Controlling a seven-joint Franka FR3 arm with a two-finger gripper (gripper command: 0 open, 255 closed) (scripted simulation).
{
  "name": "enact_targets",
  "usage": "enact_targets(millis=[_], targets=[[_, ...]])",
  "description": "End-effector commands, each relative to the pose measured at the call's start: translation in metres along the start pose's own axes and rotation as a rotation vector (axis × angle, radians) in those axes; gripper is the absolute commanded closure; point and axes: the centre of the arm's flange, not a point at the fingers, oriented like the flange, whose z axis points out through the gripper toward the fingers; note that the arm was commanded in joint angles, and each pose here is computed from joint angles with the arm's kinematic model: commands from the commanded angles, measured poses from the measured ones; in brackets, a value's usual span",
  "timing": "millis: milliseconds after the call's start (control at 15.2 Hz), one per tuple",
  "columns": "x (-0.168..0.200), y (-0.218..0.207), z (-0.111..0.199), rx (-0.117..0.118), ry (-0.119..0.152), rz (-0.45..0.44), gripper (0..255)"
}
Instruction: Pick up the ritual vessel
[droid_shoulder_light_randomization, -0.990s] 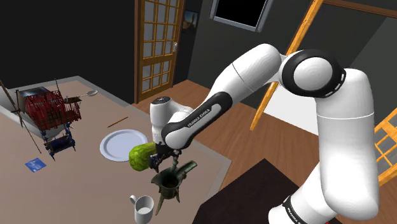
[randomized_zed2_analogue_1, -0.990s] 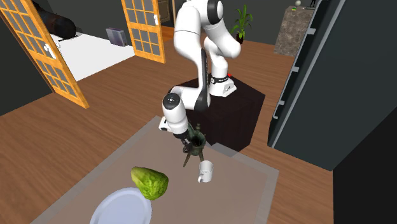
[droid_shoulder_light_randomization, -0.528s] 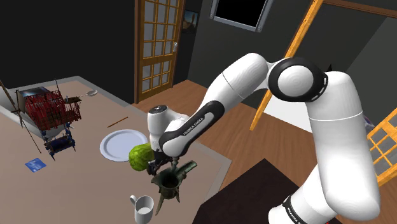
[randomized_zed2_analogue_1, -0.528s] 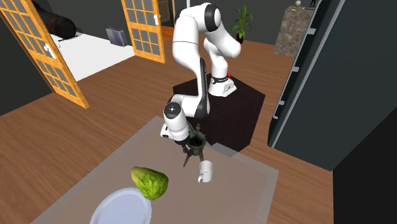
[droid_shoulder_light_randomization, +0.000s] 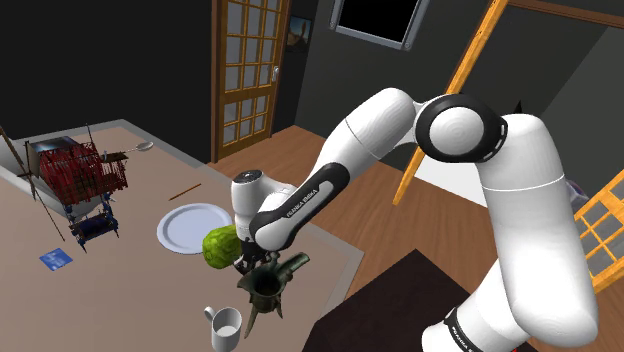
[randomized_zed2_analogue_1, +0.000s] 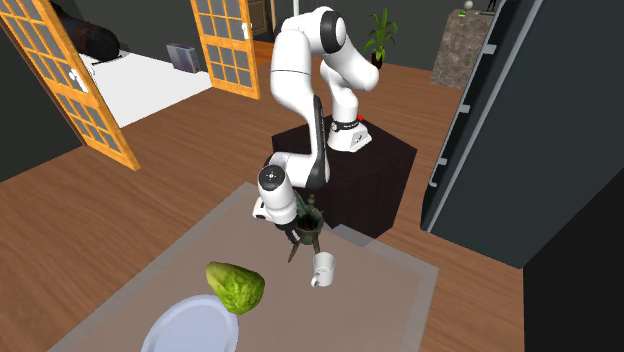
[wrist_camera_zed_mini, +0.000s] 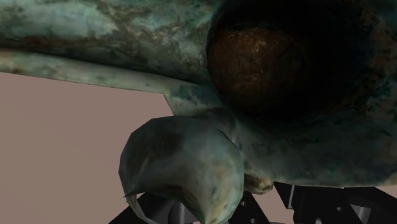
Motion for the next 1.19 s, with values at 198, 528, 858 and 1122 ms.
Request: enact_targets(millis=[198,528,858,1122], targets=[[0.000,0.000,0.000,-0.001,-0.001,0.000,255],[-0.004,0.002,-0.019,0.000,-0.001,0.000,255],[-0.009,0.005,-0.045,0.000,-0.001,0.000,255],[-0.012,0.007,-0.066,0.000,-0.001,0.000,255]])
